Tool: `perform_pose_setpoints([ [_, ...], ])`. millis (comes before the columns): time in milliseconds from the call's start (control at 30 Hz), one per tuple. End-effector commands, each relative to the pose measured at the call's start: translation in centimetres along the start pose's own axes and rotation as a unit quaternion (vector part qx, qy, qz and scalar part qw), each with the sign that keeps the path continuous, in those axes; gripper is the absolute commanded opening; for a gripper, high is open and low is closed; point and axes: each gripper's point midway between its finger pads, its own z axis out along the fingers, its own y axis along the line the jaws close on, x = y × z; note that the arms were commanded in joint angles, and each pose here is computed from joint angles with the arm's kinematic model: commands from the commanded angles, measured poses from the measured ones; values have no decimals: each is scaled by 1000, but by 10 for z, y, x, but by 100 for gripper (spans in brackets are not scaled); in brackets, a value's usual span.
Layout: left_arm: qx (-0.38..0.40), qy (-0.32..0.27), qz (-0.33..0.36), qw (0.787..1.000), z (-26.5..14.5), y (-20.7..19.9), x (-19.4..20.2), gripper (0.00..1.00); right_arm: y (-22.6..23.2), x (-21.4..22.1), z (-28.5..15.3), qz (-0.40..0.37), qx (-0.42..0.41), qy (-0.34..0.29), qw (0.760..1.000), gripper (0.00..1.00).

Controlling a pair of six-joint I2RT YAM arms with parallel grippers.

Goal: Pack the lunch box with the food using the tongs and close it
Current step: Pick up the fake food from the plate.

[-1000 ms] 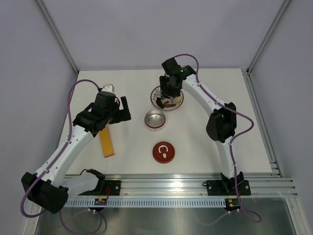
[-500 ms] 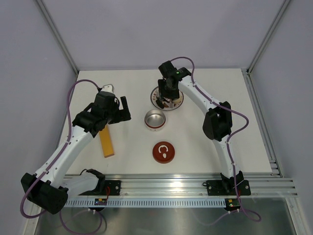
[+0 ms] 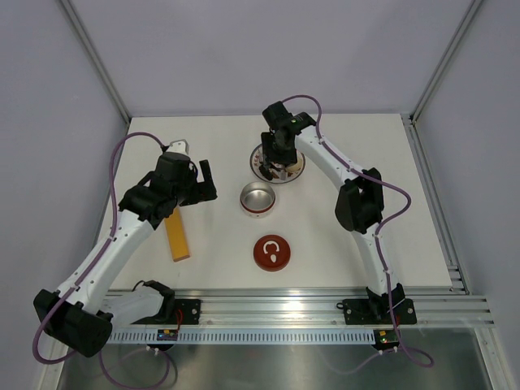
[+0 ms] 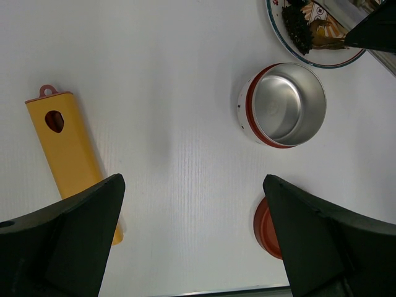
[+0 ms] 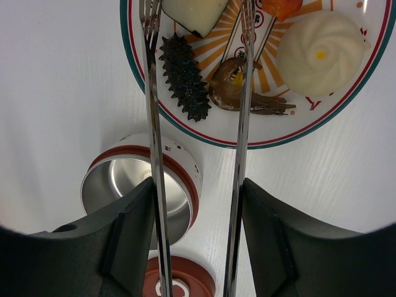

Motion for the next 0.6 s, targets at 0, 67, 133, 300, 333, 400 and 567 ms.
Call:
perform_pose_setpoints([
  [0, -3, -27, -1, 1000, -4, 3, -10, 99, 16, -7, -3, -2, -21, -12, 1000, 63],
  [67, -3, -28, -2, 1000, -5, 3, -10, 99, 18, -7, -2, -3, -23, -12, 1000, 63],
  [133, -3, -29, -2, 1000, -5, 3, -11, 99, 18, -6, -1, -3, -25, -9, 1000, 63],
  [300, -3, -28, -2, 1000, -5, 3, -10, 99, 21, -6, 2, -6, -28, -7, 1000, 63],
  [333, -4, -28, -3, 1000, -5, 4, -9, 99, 20, -7, 1, -5, -28, -8, 1000, 62],
  [400, -2, -29, -3, 1000, -6, 3, -10, 99, 20, -7, 0, -5, -27, -9, 1000, 59],
  [567, -3, -26, -2, 1000, -5, 4, -8, 99, 19, -13, -13, -7, -23, -24, 999, 51],
])
